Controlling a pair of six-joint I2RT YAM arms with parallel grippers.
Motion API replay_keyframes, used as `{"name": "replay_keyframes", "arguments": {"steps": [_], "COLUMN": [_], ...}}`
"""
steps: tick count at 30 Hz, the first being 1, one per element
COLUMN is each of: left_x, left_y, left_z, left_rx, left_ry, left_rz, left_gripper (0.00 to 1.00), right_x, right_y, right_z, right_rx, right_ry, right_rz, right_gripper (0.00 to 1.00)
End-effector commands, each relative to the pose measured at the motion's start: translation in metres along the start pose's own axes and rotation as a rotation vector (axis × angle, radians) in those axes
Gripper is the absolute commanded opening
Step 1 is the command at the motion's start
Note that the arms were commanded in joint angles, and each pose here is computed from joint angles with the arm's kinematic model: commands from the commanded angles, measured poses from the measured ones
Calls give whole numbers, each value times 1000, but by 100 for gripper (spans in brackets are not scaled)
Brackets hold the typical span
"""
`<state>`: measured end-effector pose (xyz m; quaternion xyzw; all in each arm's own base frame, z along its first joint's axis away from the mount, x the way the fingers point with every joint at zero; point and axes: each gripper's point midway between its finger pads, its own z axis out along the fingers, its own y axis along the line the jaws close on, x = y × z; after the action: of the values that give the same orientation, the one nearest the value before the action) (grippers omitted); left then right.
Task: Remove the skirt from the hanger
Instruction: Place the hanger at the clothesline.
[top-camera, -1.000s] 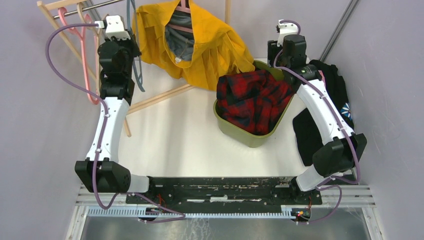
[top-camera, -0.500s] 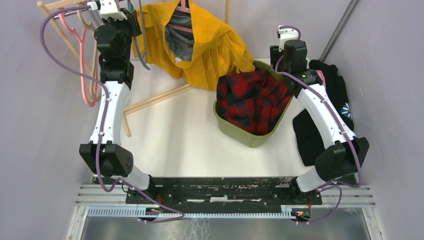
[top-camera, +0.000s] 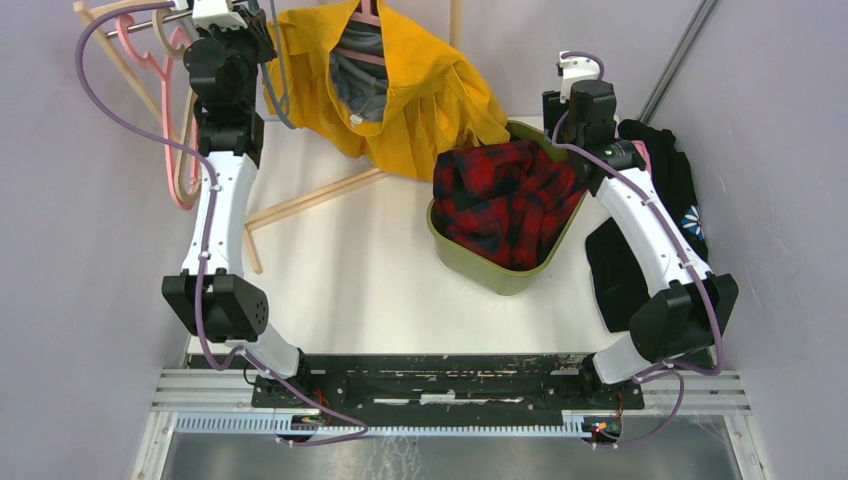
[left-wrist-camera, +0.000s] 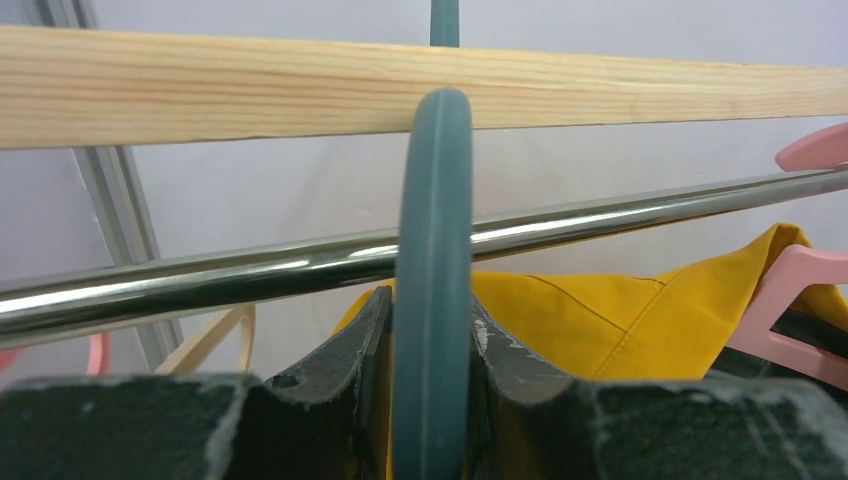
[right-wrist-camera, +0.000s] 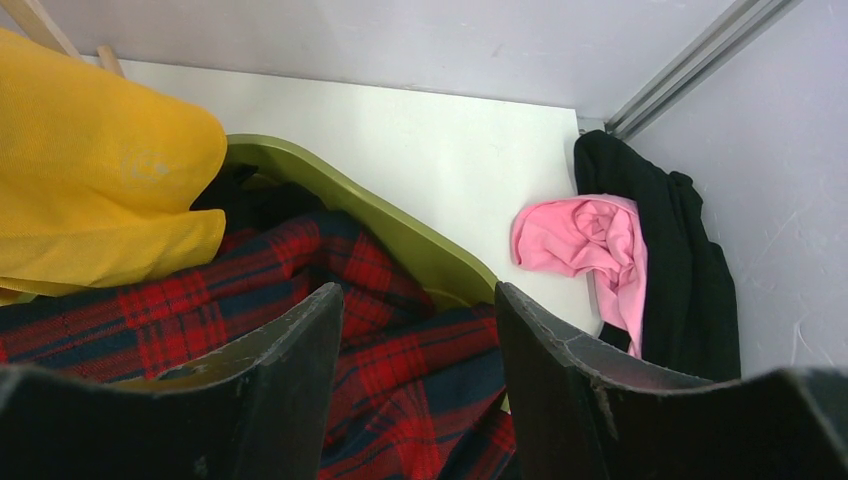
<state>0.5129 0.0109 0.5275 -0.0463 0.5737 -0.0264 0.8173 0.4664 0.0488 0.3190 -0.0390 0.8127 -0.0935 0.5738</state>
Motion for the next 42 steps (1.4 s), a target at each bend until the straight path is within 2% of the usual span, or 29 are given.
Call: {"name": "replay_keyframes", "arguments": {"steps": [1, 13, 19, 30, 38, 42], "left_x": [-6, 33, 37, 79, 47, 27], "left_y": [17, 36, 40, 53, 53, 52], "left_z": [5, 19, 30, 13, 12, 9], "left_rx": [-54, -71, -79, -131, -132, -130], "left_ry": [-34, 20, 18, 137, 91, 62], "left_rz": [-28, -59, -76, -36, -8, 16], "left_gripper": [3, 3, 3, 3, 3, 13], "right_x": [-32, -38, -36, -31, -28, -29], "right_y": [-12, -16, -18, -16, -14, -14], "right_z": [-7, -10, -10, -8, -8, -9], "right_rx": [33, 45, 48, 36, 27, 21], "right_ry": [-87, -93, -87, -78, -76, -81], "right_rz": [27, 24, 19, 24, 30, 39], "right_gripper": [63, 63, 63, 63, 63, 63]}}
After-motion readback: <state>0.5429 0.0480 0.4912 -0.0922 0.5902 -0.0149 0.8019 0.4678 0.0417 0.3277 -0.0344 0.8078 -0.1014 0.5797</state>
